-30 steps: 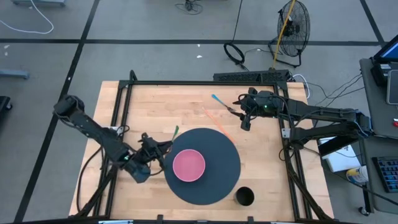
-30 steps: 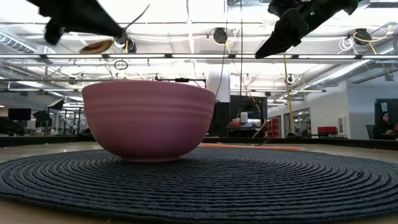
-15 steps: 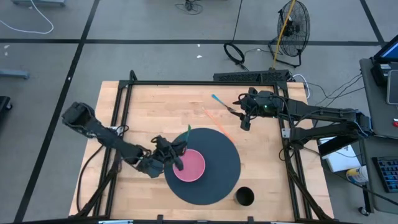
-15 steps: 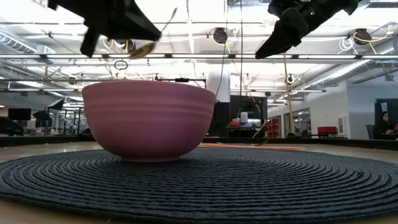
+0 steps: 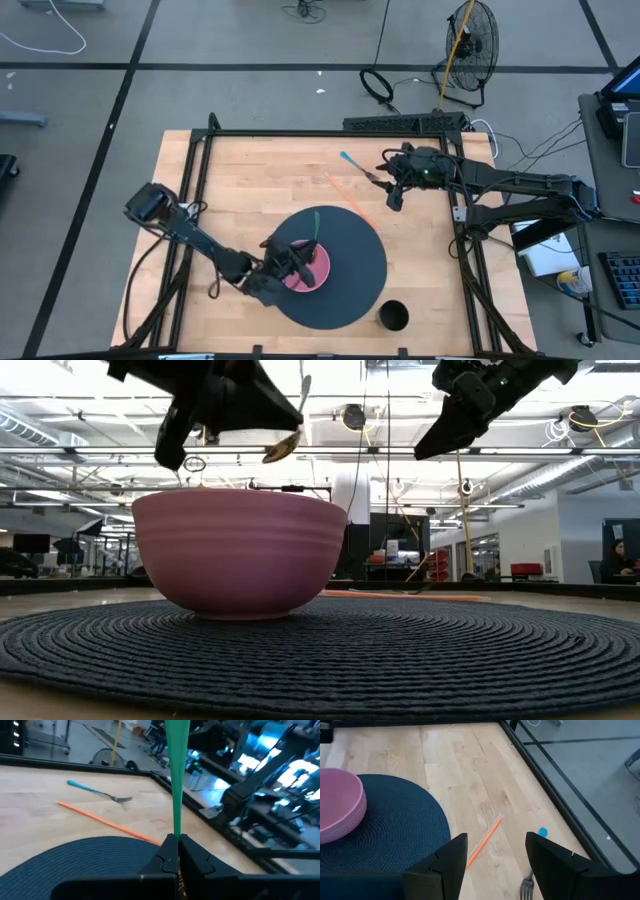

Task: Pick & Place Utensil
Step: Put the green spoon into the pink bowl on the blue mat

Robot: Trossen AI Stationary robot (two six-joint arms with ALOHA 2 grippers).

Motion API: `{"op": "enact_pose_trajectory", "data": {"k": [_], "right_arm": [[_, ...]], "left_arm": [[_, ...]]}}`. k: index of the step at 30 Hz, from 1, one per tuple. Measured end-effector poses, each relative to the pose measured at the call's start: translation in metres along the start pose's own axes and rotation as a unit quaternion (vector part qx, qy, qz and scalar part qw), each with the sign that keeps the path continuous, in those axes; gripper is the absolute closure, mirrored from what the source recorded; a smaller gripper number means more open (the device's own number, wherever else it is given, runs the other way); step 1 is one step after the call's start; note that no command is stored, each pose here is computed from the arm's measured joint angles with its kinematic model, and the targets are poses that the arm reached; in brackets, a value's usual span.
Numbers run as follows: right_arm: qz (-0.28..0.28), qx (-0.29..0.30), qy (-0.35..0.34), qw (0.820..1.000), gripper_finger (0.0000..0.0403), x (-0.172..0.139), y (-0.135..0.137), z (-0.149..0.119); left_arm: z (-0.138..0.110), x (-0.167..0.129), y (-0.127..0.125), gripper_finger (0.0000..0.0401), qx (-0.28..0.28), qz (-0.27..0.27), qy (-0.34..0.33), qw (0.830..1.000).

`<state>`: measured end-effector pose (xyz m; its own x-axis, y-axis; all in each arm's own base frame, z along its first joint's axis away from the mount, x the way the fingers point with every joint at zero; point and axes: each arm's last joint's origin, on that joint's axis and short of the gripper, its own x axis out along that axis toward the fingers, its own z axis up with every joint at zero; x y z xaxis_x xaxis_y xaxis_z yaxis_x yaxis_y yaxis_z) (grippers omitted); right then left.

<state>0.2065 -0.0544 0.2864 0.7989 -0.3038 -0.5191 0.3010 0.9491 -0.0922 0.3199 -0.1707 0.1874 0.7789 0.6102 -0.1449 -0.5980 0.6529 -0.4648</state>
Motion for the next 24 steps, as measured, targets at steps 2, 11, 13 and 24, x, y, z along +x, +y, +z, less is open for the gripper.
{"op": "enact_pose_trajectory", "data": {"k": [2, 11, 13, 24], "right_arm": [[0.001, 0.009, 0.004, 1.000, 0.0204, 0.000, 0.001, -0.001], [0.002, 0.035, 0.026, 0.999, 0.0204, 0.000, 0.001, -0.005], [0.002, 0.039, 0.024, 0.999, 0.0204, 0.000, 0.001, -0.005], [0.002, 0.039, 0.026, 0.999, 0.0204, 0.000, 0.001, -0.005]], "left_arm": [[-0.001, 0.000, -0.004, 0.0401, 0.012, 0.016, 0.007, 1.000], [-0.003, 0.001, -0.011, 0.0401, 0.003, 0.070, 0.047, 0.996], [-0.008, 0.007, -0.014, 0.0401, -0.007, 0.073, 0.060, 0.996], [-0.010, 0.013, -0.010, 0.0401, 0.013, 0.116, 0.113, 0.987]]}}
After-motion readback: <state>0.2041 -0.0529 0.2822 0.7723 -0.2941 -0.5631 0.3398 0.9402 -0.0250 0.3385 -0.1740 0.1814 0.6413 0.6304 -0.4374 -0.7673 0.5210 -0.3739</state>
